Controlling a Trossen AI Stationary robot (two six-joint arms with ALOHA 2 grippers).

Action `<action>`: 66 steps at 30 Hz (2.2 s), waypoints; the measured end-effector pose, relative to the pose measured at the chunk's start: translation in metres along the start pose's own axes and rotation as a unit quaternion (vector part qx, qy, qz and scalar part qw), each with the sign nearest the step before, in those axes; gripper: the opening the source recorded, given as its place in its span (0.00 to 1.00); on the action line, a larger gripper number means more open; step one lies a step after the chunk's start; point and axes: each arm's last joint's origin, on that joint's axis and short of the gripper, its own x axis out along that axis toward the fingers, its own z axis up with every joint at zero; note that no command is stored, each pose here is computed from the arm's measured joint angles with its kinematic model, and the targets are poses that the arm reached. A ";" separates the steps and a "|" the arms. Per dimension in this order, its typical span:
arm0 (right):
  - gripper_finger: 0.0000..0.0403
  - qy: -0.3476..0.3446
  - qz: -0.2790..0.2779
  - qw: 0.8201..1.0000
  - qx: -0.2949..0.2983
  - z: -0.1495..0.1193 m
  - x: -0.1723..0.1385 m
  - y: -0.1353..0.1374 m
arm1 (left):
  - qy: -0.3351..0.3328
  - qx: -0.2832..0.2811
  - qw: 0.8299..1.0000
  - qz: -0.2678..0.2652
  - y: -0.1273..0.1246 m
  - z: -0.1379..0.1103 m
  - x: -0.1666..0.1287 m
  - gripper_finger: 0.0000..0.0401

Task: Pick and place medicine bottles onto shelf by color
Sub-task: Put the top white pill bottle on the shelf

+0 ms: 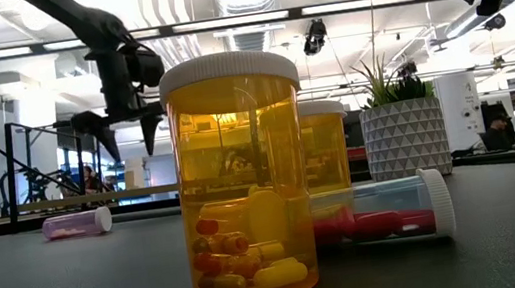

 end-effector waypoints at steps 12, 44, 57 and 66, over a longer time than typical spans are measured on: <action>0.53 0.000 0.000 1.000 0.000 0.000 0.000 0.000 | 0.016 0.056 0.998 0.032 -0.017 -0.010 0.019 0.75; 0.53 0.000 0.000 1.000 0.000 0.000 0.000 0.000 | -0.008 0.080 0.994 0.076 -0.024 -0.018 0.019 0.39; 0.53 0.000 0.000 1.000 0.000 0.000 0.000 0.000 | -0.010 0.073 0.994 0.081 -0.010 -0.007 0.018 0.36; 0.53 0.000 0.000 1.000 0.000 0.000 0.000 0.000 | -0.021 0.064 0.994 0.082 0.014 0.014 0.018 0.36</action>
